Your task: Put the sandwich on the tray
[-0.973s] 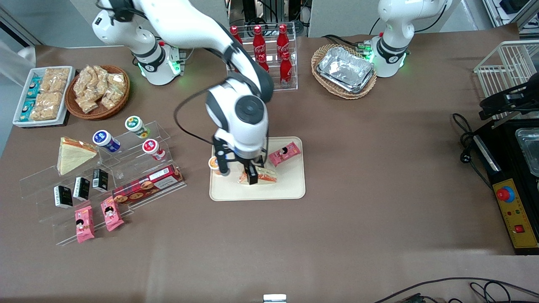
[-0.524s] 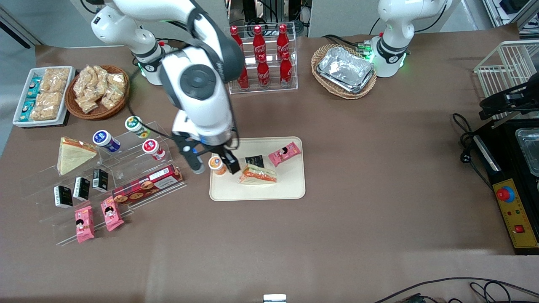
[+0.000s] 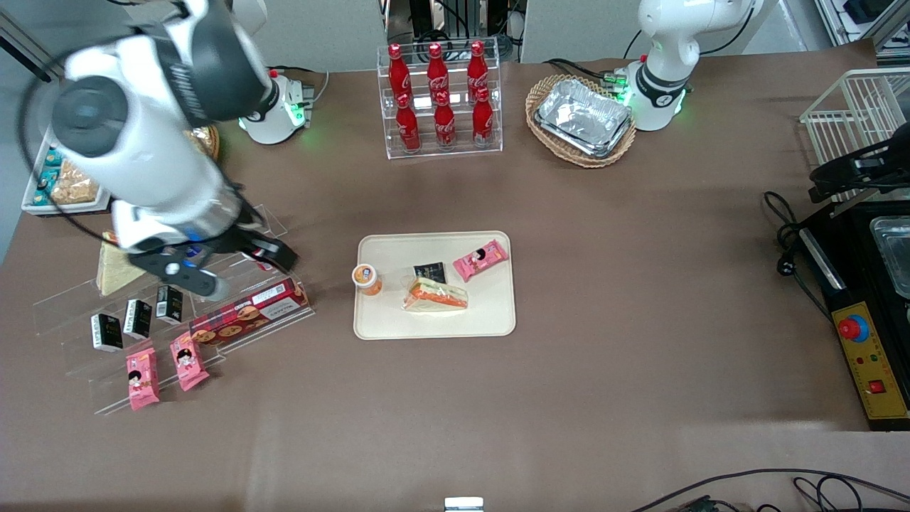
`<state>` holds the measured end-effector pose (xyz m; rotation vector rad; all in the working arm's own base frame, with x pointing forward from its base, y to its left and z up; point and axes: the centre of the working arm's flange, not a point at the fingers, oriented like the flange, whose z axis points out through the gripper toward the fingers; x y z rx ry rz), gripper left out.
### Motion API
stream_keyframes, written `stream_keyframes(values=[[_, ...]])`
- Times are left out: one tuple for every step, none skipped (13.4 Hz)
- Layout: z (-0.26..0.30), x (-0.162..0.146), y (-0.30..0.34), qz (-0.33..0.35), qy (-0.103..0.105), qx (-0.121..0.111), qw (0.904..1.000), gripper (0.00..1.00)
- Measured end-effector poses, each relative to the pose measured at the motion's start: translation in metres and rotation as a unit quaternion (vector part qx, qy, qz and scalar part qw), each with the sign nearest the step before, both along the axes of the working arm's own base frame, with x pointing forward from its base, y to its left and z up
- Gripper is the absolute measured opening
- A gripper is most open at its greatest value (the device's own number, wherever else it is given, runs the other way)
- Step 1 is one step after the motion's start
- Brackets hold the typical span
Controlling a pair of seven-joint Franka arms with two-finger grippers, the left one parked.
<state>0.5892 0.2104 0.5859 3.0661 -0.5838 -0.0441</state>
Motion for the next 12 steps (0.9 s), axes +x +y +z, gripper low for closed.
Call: stream_keyframes(values=[[0.004, 0.0, -0.018, 0.035, 0.011, 0.002, 0.9993, 1.0], [0.007, 0.001, -0.038, 0.064, 0.017, 0.004, 0.9978, 1.0], [0.009, 0.005, -0.059, 0.088, 0.019, 0.009, 0.9959, 1.0], [0.01, 0.008, -0.08, 0.11, 0.02, 0.015, 0.9936, 1.0], [0.013, 0.011, -0.103, 0.127, 0.018, 0.021, 0.9915, 1.0], [0.017, 0.012, -0.123, 0.135, 0.015, 0.026, 0.9904, 1.0], [0.022, 0.012, -0.141, 0.136, 0.011, 0.028, 0.9903, 1.0], [0.028, 0.01, -0.155, 0.134, 0.005, 0.029, 0.9905, 1.0], [0.033, 0.009, -0.165, 0.137, 0.0, 0.03, 0.9901, 1.0], [0.038, 0.007, -0.173, 0.148, -0.006, 0.032, 0.9885, 1.0], [0.042, 0.006, -0.181, 0.16, -0.016, 0.032, 0.9865, 1.0], [0.043, 0.005, -0.189, 0.167, -0.026, 0.032, 0.9851, 1.0]])
